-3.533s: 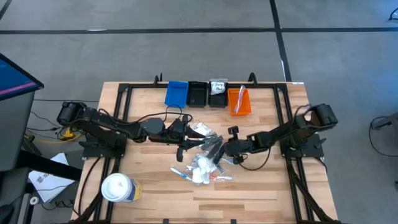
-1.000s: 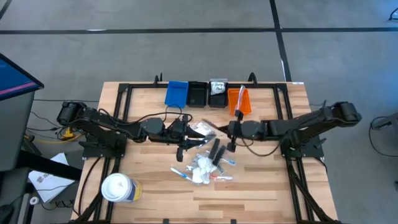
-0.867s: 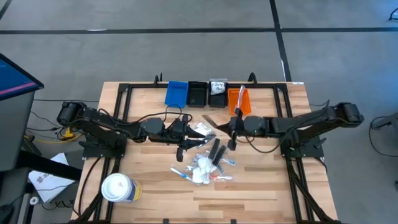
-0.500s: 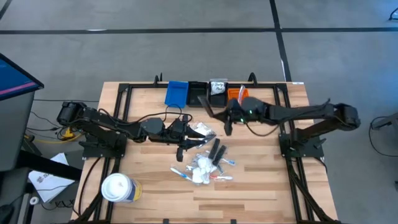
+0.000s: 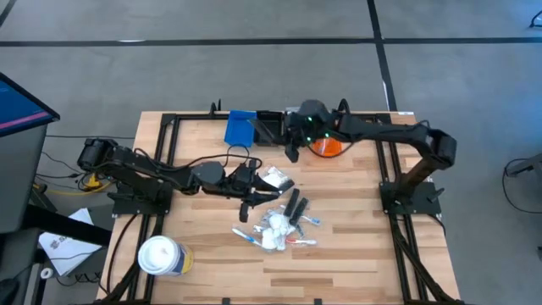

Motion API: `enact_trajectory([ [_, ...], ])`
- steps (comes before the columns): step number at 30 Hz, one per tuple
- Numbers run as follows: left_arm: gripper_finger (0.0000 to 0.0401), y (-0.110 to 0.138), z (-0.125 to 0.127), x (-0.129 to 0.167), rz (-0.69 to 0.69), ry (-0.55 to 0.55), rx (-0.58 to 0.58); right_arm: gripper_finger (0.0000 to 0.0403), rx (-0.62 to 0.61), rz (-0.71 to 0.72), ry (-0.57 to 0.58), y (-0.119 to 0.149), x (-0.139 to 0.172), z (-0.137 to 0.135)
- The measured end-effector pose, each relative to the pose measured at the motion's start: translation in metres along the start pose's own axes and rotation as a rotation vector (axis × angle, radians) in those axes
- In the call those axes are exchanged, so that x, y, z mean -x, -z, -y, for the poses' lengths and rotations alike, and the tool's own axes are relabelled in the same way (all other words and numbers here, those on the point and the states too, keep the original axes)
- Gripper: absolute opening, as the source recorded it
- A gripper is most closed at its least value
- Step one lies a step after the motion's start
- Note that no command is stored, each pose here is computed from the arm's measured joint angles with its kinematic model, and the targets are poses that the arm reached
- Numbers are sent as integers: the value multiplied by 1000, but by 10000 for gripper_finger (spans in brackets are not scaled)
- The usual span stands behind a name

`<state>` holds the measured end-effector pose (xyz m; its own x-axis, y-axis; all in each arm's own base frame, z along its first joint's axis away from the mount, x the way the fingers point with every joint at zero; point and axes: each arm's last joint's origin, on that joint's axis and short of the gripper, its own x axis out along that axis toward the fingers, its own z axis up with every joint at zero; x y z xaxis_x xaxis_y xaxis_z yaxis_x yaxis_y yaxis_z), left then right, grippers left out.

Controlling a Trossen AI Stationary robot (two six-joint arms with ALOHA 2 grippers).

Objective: Pick & Place Travel size toiletries
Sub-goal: Put the black comb into the left black bin

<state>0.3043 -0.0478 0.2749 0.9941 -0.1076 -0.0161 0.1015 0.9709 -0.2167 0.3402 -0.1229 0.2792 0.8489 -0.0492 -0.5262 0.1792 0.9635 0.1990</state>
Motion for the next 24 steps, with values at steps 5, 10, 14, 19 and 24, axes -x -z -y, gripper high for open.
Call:
enact_trajectory([
  [5, 95, -8, 7, 15, -51, 8, -1, 0, 136, -65, 60, -6, -3, 30],
  [10, 95, -16, 23, 35, -26, 4, -16, 0, 419, -114, 117, -4, 12, 59],
  [14, 95, -15, 28, 49, 5, -57, -39, 0, 802, -129, 128, -7, 23, 69],
  [19, 95, -12, 25, 55, 23, -95, -36, 0, 1264, -200, 109, -4, 21, 71],
  [24, 95, -12, 23, 55, 29, -101, -36, 0, 1367, -342, 179, -1, 2, 79],
])
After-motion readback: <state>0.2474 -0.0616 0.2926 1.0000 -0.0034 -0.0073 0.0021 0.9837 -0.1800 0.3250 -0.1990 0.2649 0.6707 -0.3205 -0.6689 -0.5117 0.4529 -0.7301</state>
